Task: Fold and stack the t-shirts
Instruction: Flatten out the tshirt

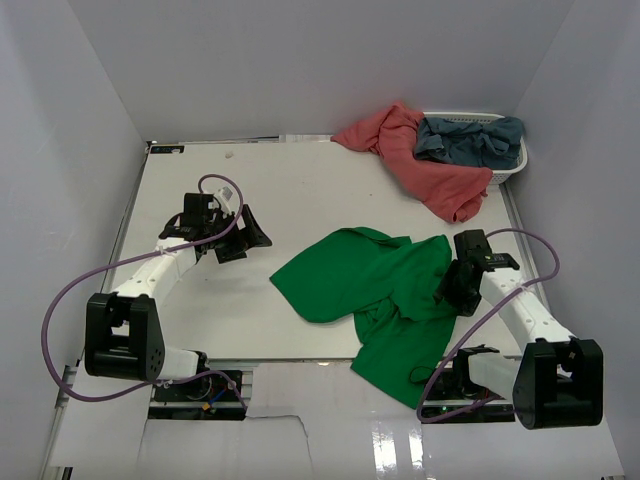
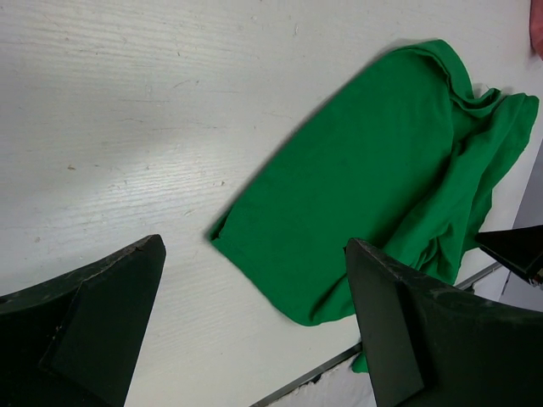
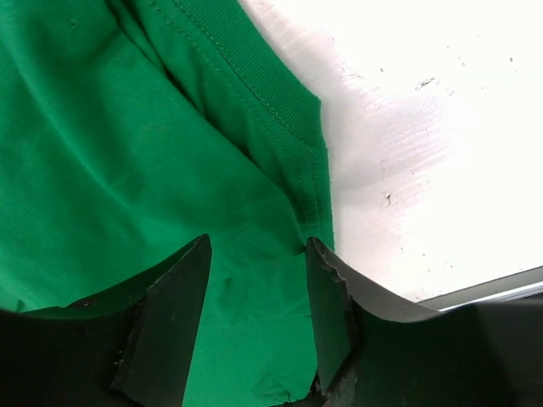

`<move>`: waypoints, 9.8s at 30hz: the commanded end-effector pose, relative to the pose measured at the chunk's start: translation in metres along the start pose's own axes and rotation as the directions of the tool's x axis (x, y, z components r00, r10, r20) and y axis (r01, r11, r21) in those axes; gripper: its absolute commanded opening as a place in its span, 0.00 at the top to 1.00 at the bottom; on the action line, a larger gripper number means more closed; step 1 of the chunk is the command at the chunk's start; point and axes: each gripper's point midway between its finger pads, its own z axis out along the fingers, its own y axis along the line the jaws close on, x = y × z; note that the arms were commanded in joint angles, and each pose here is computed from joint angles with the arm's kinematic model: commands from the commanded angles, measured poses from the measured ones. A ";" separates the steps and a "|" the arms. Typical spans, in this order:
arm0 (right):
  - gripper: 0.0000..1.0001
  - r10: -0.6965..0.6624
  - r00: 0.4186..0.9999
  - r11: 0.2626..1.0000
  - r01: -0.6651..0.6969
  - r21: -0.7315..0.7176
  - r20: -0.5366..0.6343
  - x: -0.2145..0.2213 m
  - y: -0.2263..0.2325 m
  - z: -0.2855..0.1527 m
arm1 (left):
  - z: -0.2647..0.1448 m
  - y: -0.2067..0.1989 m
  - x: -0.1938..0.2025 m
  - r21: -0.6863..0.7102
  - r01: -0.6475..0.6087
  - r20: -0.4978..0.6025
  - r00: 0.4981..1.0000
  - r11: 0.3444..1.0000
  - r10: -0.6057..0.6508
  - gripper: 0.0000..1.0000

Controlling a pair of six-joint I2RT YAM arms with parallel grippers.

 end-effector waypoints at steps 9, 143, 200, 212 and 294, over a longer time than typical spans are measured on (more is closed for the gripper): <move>0.45 0.027 0.999 1.000 -0.026 0.017 -0.036 0.008 -0.002 0.013 | -0.005 -0.005 -0.013 -0.004 -0.038 0.035 0.999 0.999 0.038 0.02; 0.92 -0.225 0.798 0.202 0.600 -0.775 0.559 0.001 0.166 -0.348 | -0.228 -0.057 -0.054 0.083 0.129 0.575 0.803 0.988 -0.153 1.00; 0.92 -0.013 0.739 0.008 0.673 -0.739 0.673 -0.138 0.214 -0.304 | -0.146 -0.061 -0.146 0.275 -0.111 0.641 0.762 0.955 -0.097 1.00; 0.92 -0.316 0.879 0.297 0.450 -0.842 0.358 -0.026 0.166 -0.208 | -0.099 0.014 -0.022 0.123 0.309 0.369 0.868 0.943 -0.332 1.00; 0.92 0.523 -0.511 0.585 0.797 0.149 0.682 -0.044 0.036 -0.606 | -0.407 -0.146 -0.097 -0.293 -0.381 0.953 -0.047 0.877 0.298 1.00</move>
